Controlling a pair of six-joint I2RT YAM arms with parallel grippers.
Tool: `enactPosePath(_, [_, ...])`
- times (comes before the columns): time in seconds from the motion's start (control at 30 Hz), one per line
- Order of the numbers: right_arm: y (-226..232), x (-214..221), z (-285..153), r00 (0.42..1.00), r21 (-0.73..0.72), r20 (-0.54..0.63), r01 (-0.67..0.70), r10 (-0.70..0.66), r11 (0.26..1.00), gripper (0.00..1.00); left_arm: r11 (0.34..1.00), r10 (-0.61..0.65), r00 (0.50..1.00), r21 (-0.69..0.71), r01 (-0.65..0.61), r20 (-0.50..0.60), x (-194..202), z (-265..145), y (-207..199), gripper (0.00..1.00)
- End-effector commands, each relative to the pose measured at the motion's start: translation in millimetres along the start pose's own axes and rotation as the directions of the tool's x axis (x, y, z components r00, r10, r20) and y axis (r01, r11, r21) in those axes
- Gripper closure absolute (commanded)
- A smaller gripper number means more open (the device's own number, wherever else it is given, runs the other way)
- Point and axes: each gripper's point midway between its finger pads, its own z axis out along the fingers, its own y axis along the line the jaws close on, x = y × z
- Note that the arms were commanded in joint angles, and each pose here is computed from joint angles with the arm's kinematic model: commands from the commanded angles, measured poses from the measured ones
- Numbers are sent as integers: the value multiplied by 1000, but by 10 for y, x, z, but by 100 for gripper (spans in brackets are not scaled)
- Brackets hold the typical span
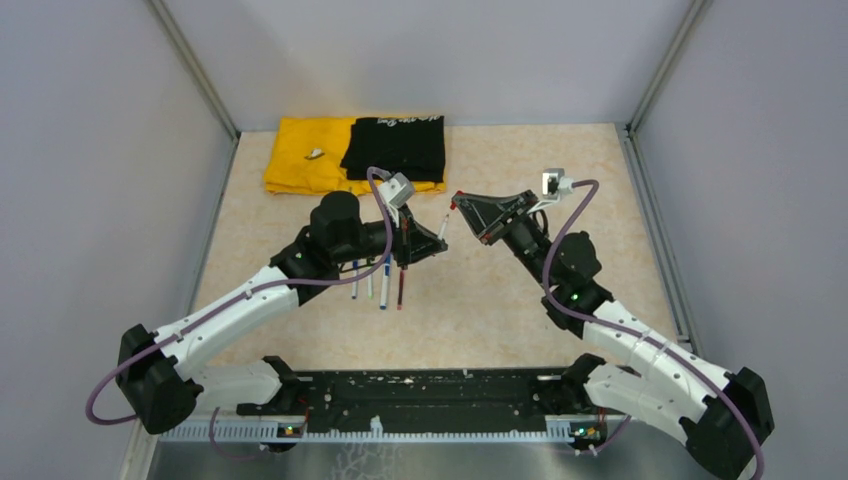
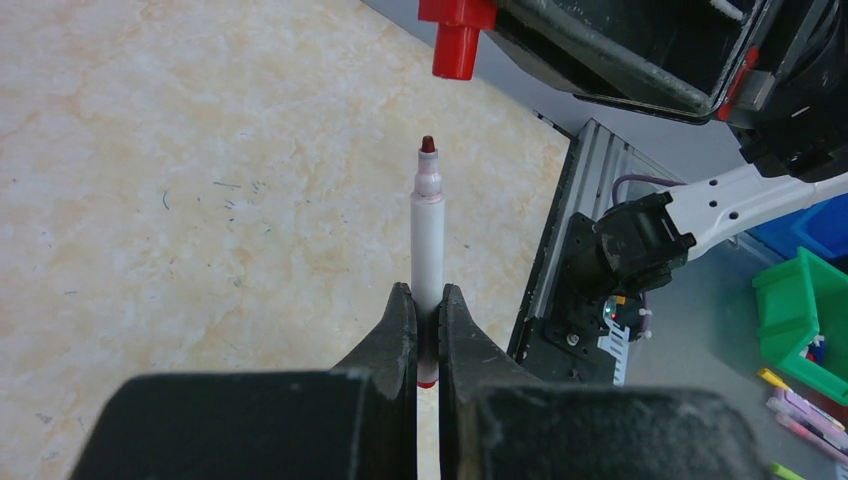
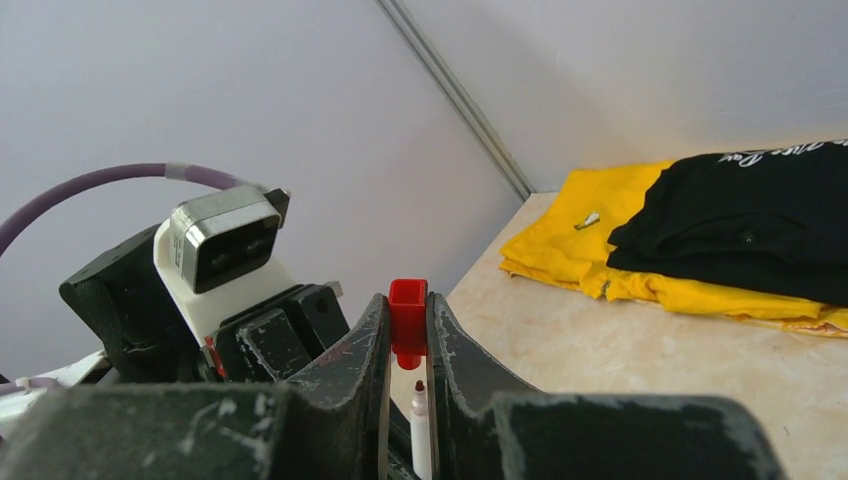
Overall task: Insert the pens into the pen caps
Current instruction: Insert the pen cap onto the pen.
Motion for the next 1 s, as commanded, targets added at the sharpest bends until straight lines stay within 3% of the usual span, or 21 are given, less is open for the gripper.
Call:
enactPosePath(0.0, [205, -158, 50, 999, -77, 35, -6, 8, 997, 100, 998, 58, 997, 30, -60, 58, -209, -21, -103, 100])
enactPosePath(0.97, [152, 7, 79, 1000, -70, -30, -8, 6, 998, 100, 997, 78, 994, -11, -77, 72, -248, -47, -45, 100])
